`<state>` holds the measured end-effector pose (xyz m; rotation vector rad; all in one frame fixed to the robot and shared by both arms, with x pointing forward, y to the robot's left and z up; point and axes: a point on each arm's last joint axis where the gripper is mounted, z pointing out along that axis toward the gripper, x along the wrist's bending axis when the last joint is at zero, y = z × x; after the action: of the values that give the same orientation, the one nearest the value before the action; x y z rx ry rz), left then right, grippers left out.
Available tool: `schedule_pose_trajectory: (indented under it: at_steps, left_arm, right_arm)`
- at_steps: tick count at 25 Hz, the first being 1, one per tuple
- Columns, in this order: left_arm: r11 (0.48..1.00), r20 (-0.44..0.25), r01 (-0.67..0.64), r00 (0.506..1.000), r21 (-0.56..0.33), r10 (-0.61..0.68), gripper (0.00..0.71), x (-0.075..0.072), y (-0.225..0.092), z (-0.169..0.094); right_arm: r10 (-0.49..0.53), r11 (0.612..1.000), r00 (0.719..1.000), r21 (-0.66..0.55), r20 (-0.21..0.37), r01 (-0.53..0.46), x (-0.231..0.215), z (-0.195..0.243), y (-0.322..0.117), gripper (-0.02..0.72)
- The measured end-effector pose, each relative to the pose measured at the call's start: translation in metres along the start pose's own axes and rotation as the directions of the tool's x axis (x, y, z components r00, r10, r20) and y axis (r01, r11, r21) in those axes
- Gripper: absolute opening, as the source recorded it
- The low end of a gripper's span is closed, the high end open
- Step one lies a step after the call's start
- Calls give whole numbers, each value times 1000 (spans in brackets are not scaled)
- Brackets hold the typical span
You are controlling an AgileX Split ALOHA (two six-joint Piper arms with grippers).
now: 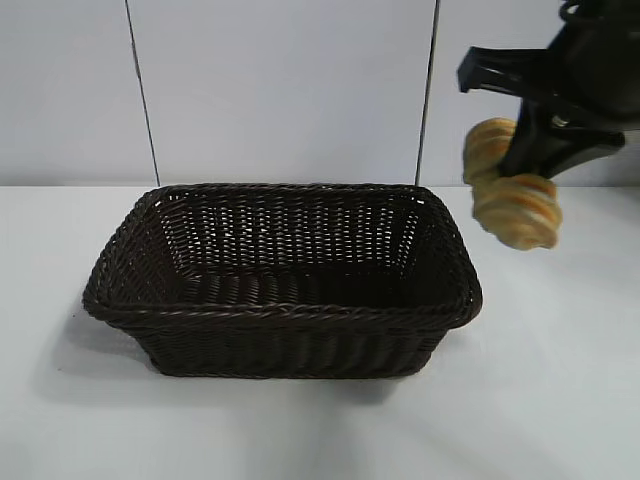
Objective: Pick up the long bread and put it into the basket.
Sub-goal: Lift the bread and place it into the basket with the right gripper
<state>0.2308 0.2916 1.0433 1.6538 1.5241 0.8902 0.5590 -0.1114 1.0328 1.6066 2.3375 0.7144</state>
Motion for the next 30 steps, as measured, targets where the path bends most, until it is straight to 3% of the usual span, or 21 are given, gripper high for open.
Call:
schedule_pose_trajectory:
  at_steps: [2, 4, 5, 7, 10, 12, 14, 22, 28, 30]
  left_arm:
    - [1000, 0, 0, 1000, 0, 0, 694, 0, 0, 0]
    - [1000, 0, 0, 1000, 0, 0, 694, 0, 0, 0]
    - [1000, 0, 0, 1000, 0, 0, 694, 0, 0, 0]
    - [1000, 0, 0, 1000, 0, 0, 694, 0, 0, 0]
    - [1000, 0, 0, 1000, 0, 0, 694, 0, 0, 0]
    - [1000, 0, 0, 1000, 0, 0, 694, 0, 0, 0]
    - [1000, -1, -1, 1000, 0, 1, 694, 0, 0, 0]
    - [1000, 12, -8, 1000, 0, 8, 694, 0, 0, 0]
    - [1000, 26, -15, 1000, -1, 15, 694, 0, 0, 0]
    - [1000, 26, -15, 1000, -1, 15, 694, 0, 0, 0]
  right_arm:
    - [-175, 985, 984, -2, -16, 175, 14, 6, 9, 75]
    - [-360, 933, 933, -22, -24, 359, 24, 9, 18, 75]
    - [-465, 885, 885, -33, -23, 464, 28, 9, 21, 75]
    - [-659, 752, 752, -41, -19, 657, 32, 14, 23, 75]
    - [-815, 580, 579, -51, -30, 813, 35, 27, 21, 75]
    - [-847, 531, 530, -66, -35, 845, 36, 40, 21, 75]
    - [-856, 518, 516, -67, -46, 853, 37, 55, 19, 75]
    - [-835, 540, 534, -8, -133, 842, 36, 110, 1, 75]
    - [-829, 550, 544, -10, -132, 835, 36, 112, 1, 77]
    - [-824, 556, 549, -13, -136, 831, 37, 112, 1, 120]
